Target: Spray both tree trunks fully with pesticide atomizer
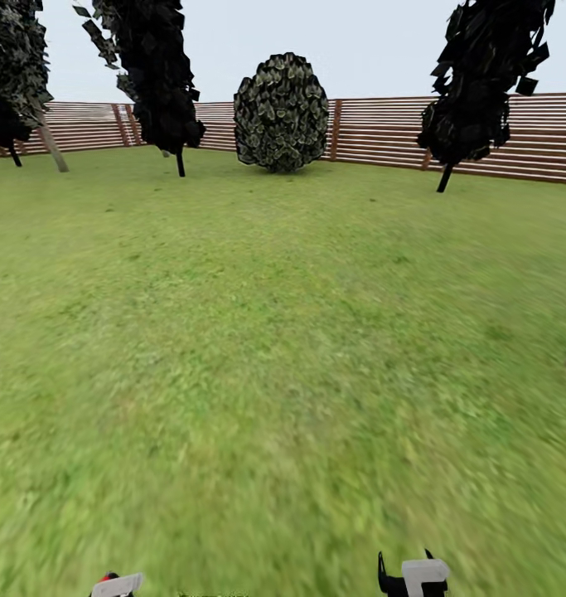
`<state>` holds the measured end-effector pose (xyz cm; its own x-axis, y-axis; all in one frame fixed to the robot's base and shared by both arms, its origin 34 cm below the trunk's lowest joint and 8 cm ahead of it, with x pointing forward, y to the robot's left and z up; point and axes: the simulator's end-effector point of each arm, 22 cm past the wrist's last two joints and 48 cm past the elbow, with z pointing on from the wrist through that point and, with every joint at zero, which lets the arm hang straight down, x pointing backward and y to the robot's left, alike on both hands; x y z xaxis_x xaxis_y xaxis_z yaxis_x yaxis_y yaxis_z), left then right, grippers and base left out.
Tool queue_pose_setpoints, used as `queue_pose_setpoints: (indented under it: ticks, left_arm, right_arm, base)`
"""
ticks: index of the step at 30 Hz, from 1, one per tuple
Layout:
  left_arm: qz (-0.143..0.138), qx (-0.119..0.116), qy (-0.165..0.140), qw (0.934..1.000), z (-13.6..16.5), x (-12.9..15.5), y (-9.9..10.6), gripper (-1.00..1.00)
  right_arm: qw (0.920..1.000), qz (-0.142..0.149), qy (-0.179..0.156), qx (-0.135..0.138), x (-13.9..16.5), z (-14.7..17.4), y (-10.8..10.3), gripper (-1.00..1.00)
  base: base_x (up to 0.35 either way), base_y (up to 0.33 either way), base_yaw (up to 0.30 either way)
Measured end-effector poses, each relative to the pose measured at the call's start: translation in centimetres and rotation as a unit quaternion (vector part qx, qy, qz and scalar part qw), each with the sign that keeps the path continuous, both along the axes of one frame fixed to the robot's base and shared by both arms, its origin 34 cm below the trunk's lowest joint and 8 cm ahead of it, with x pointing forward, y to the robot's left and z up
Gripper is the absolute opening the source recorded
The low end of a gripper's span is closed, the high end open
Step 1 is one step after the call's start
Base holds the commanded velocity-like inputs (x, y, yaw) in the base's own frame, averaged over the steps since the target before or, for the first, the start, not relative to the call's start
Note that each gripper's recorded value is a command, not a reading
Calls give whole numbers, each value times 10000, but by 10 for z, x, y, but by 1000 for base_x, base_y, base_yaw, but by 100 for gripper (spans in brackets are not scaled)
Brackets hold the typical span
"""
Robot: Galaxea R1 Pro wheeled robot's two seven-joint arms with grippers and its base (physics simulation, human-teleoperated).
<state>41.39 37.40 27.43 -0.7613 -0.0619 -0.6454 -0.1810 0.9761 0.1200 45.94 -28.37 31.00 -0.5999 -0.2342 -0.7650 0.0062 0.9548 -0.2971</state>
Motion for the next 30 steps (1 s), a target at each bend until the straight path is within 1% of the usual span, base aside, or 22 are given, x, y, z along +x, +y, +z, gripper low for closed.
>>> queue_pose_setpoints:
  ticks: [9, 21, 24, 30]
  left_arm:
    - [-1, 0, 0, 10000, 0, 0, 0, -100]
    - [1, 0, 0, 10000, 0, 0, 0, -100]
    - [2, 0, 0, 10000, 0, 0, 0, -100]
    - [0, 0, 0, 10000, 0, 0, 0, -100]
  right_arm:
    - [10000, 0, 0, 0, 0, 0, 0, 100]
    - [10000, 1, 1, 0, 0, 0, 0, 100]
    - [10000, 2, 0, 1, 0, 0, 0, 100]
    - [10000, 0, 1, 0, 0, 0, 0, 100]
  base:
    - [-14, 13, 279]
    - [-215, 222, 279]
    - [-39, 160, 279]
    - [-2, 10, 279]
